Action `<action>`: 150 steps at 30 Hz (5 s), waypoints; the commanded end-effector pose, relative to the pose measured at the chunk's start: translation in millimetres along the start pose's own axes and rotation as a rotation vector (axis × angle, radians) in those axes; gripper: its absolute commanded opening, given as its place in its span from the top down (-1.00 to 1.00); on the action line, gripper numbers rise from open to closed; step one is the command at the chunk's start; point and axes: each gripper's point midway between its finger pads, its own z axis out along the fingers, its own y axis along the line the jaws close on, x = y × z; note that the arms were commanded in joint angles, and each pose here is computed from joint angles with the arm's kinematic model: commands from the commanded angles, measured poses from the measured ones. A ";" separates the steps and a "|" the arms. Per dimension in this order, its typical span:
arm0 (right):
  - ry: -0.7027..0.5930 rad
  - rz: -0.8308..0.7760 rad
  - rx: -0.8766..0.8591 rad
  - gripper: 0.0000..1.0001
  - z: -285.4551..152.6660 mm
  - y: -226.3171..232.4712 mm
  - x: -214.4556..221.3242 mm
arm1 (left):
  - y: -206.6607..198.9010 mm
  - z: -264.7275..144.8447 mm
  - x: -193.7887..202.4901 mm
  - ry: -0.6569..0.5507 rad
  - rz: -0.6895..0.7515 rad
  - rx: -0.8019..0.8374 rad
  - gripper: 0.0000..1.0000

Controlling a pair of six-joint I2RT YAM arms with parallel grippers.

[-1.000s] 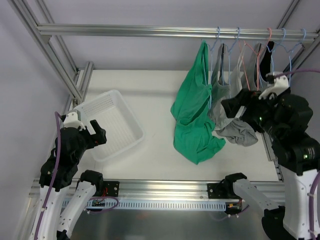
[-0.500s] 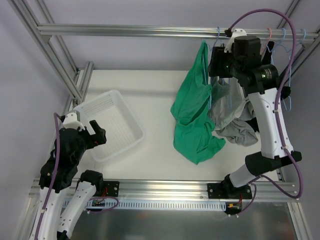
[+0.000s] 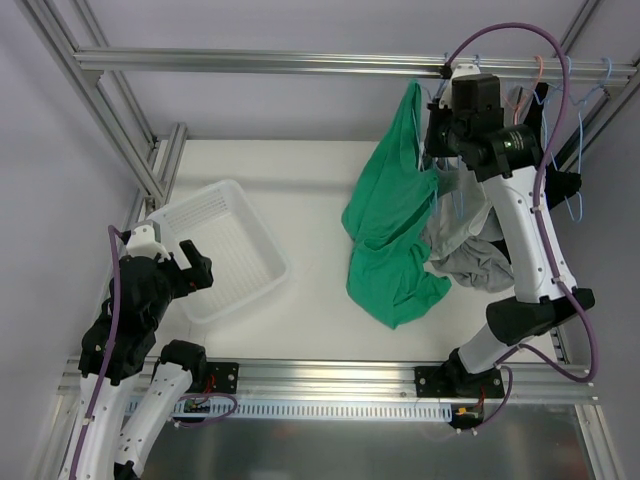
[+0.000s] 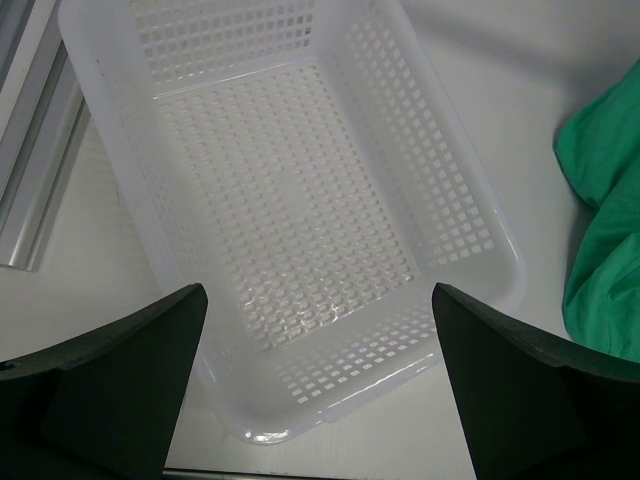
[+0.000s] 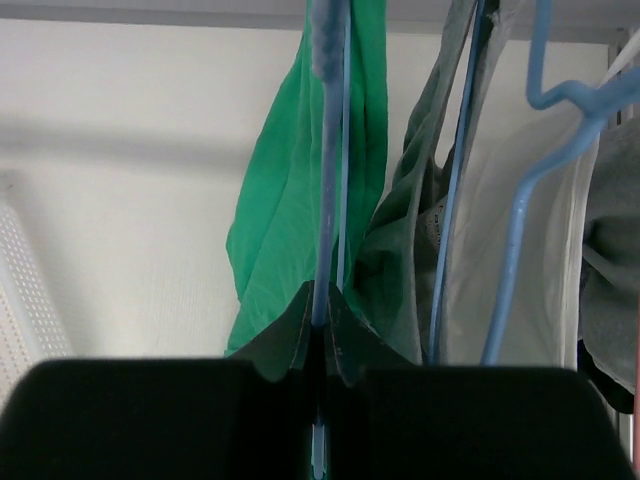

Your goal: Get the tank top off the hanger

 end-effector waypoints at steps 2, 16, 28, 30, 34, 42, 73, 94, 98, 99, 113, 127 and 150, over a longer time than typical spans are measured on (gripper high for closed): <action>-0.230 0.063 -0.017 0.99 -44.4 -2.2 -48.1 | -6.0 1.1 -4.2 -0.013 -0.004 0.029 -0.97; -0.252 0.013 -0.202 0.99 -79.8 19.8 -29.3 | -60.3 -6.3 -19.9 0.030 -0.010 0.288 -0.97; -0.186 0.036 -0.481 0.99 -160.1 41.5 71.6 | -212.6 -43.6 -104.3 -0.010 -0.056 0.963 -0.97; -0.174 0.038 -0.556 0.99 -173.3 50.2 84.6 | -235.4 -45.4 -107.5 -0.003 -0.033 1.040 -0.97; -0.183 0.049 -0.664 0.99 -201.7 59.1 104.5 | -286.9 -53.0 -111.0 -0.051 0.059 1.161 -0.97; -0.209 0.024 -0.762 0.99 -248.7 61.6 124.5 | -372.0 -57.7 -115.2 -0.100 0.180 1.219 -0.93; -0.080 -0.144 -0.750 0.99 -223.8 51.9 188.4 | -321.5 9.5 -159.2 -0.328 0.005 0.576 1.00; -0.665 -0.041 -0.724 0.99 -274.3 39.9 124.4 | -345.1 -54.7 -86.5 -0.152 0.108 1.088 1.00; -0.785 0.126 -0.694 0.99 -259.7 34.3 94.1 | -335.6 -88.0 -63.8 -0.126 0.101 1.276 1.00; -0.824 0.160 -0.706 0.99 -256.9 34.8 88.3 | -333.8 -93.8 -58.0 -0.121 0.102 1.315 1.00; -1.114 0.192 -0.988 0.99 -273.6 72.1 5.3 | -295.9 -35.7 84.7 0.253 0.114 1.174 1.00; -0.224 0.121 -0.478 0.99 -175.8 30.9 116.4 | -256.8 35.5 92.0 0.276 0.224 0.695 -0.98; -0.213 -0.119 -0.240 0.99 -63.0 91.7 -48.3 | -173.9 5.3 52.2 0.167 0.297 0.547 -0.97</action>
